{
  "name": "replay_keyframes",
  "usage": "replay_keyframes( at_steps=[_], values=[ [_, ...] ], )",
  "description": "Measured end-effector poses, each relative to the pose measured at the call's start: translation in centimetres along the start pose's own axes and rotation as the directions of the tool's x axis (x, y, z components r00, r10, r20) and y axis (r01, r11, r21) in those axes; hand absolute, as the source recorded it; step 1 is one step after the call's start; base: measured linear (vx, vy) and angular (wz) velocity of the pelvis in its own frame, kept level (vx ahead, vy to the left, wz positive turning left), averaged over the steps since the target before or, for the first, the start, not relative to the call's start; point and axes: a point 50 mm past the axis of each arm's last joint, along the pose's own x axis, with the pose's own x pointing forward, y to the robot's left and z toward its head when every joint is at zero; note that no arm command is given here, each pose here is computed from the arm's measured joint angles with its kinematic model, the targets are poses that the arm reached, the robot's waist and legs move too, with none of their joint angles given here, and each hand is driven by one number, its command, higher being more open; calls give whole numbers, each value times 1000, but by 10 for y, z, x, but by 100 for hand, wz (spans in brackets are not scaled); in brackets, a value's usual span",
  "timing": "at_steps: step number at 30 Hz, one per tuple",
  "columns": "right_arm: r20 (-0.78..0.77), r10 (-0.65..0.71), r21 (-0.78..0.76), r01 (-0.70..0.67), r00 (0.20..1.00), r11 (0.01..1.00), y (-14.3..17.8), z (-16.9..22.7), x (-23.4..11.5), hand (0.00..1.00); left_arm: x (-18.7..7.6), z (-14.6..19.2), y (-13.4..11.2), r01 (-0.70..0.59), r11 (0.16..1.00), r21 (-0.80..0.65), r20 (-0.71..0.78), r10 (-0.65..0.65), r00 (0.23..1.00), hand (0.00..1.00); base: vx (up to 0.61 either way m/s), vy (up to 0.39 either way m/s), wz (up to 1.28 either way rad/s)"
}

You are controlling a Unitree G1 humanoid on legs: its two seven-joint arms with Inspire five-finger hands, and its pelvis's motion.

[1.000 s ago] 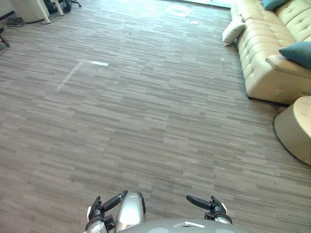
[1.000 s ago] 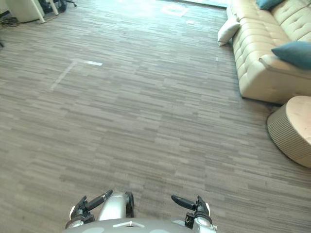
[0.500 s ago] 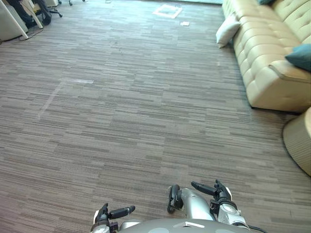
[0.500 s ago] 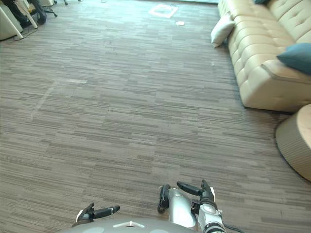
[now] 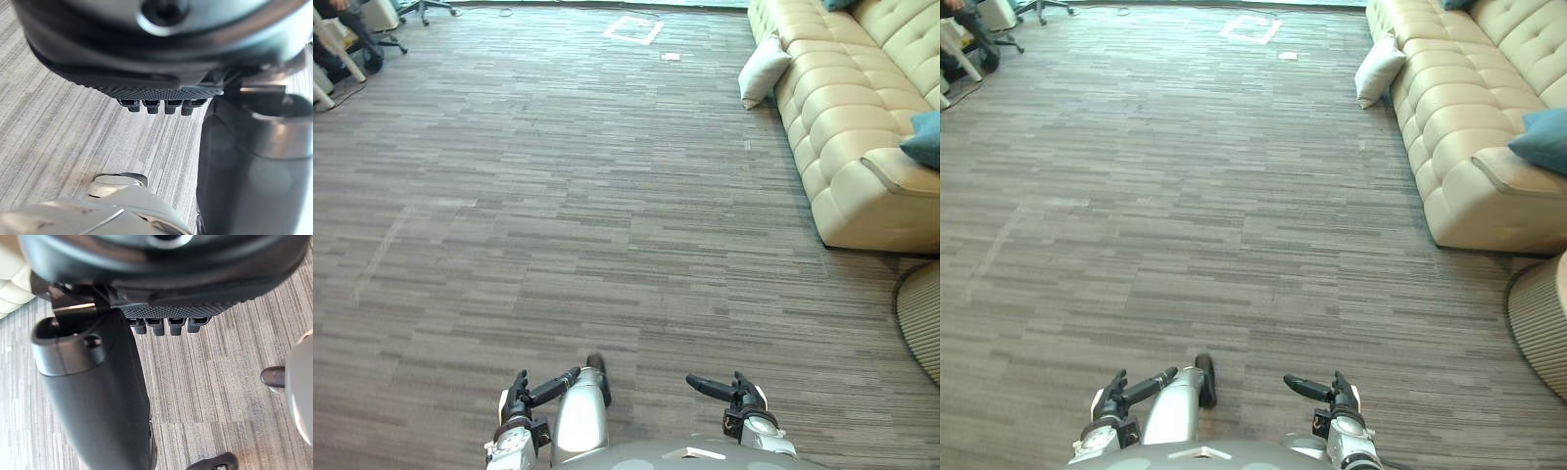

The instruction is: Pick up cushions and gather them together orderly.

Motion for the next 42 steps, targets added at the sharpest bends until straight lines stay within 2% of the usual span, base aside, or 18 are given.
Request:
replay_keyframes(
  at_steps=[2,5,10,15,17,21,25,30,33,37,42],
  values=[
    [-16,4,28,-3,1000,1000,5,-5,-1,100,3,1,10,-23,999,28,-15,24,1000,100,653,284,-12],
    [16,-2,18,1,1000,1000,1,3,0,100,2,-6,11,-35,998,47,-56,37,998,100,486,158,0],
    [95,4,-23,-2,996,1000,-1,25,4,100,3,-5,1,12,993,114,-59,-6,998,100,601,31,14],
    [123,2,6,-2,992,1000,-3,38,6,100,2,-10,-4,36,990,139,-84,-25,996,100,701,-175,34],
    [125,-4,43,-1,992,999,-3,40,5,100,2,-9,-11,48,992,114,-81,-39,996,100,653,-220,14],
    [129,-9,-10,10,992,1000,-7,43,6,100,1,-7,-15,25,1000,9,-65,-24,998,100,609,-191,-10],
    [111,40,-41,-36,993,999,11,35,3,100,2,2,-3,-12,1000,-5,-15,11,1000,100,497,-55,-53],
    [92,31,-53,-26,995,998,10,29,3,100,1,13,-10,5,1000,-27,43,-4,999,100,500,107,-39],
    [50,34,-81,-30,998,996,11,19,3,100,0,7,-8,-1,999,-49,26,2,1000,100,692,283,-59],
    [9,32,-73,-31,999,997,11,6,1,100,3,6,5,-24,1000,0,8,24,1000,100,700,286,-14],
    [57,12,-92,-7,998,996,0,15,2,100,0,-10,5,-21,997,68,-66,25,998,100,576,161,0]
  ],
)
